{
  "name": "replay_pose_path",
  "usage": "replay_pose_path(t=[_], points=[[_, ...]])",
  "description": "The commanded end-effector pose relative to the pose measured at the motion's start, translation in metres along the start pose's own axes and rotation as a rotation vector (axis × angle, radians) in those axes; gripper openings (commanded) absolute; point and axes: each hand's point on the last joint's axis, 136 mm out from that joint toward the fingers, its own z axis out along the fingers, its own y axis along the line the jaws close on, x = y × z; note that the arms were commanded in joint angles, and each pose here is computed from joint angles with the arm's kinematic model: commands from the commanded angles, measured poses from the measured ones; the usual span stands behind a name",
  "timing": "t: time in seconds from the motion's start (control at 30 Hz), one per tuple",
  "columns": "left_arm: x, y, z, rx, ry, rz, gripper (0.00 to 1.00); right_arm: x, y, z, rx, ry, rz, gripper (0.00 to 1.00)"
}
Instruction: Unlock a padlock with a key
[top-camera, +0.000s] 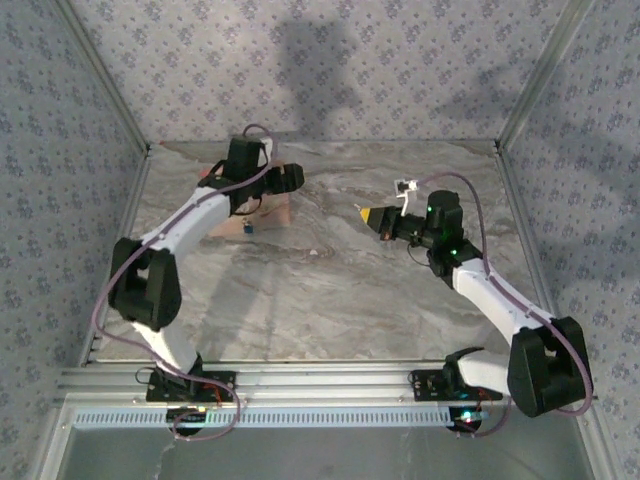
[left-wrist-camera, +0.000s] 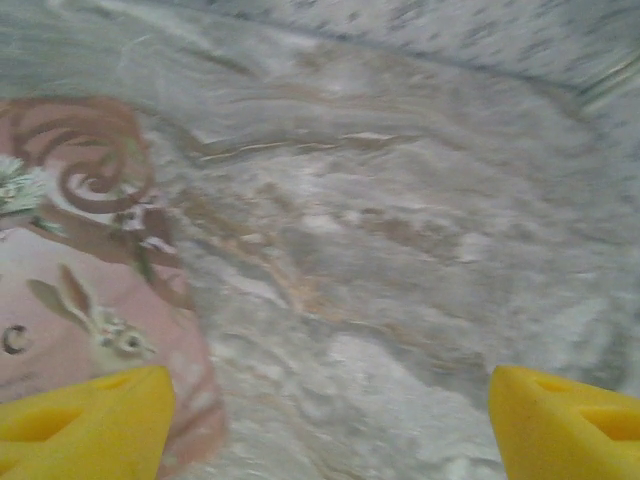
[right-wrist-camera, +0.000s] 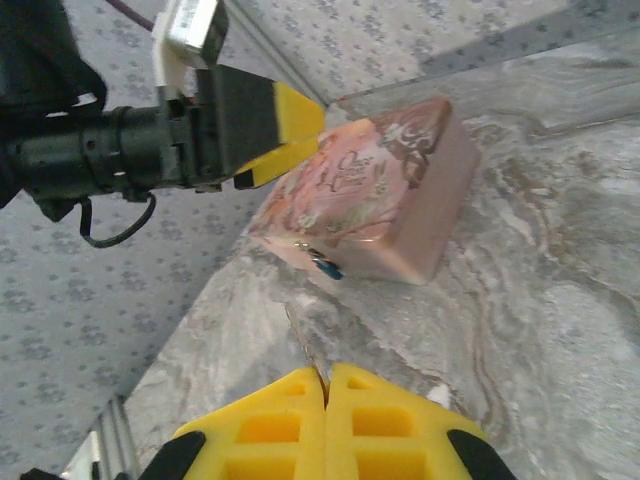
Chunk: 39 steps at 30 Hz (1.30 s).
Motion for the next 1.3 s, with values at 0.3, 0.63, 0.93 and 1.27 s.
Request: replay_pose_path(t=[0.3,0.63,0.93,1.27], points=[[0.028,0.055,0.059,-0.262,0.180,0.128,0.82,0.017,-0.030,-0.012,0.154,0.029,0.021,0.01],[0.076,0.032,0.069,-0.240,0.287,0.202,0.83,0.014,-0.049,-0.030,0.232,0.025,0.057,0.01],[0.130,-0.030,0.078,-0.134,0.369,0.283,0.82,0.013,-0.072,-0.054,0.337,0.008,0.114,0.01],[0.185,-0.113,0.078,0.042,0.448,0.417,0.81,0.018,-0.093,-0.073,0.414,-0.012,0.175,0.01]])
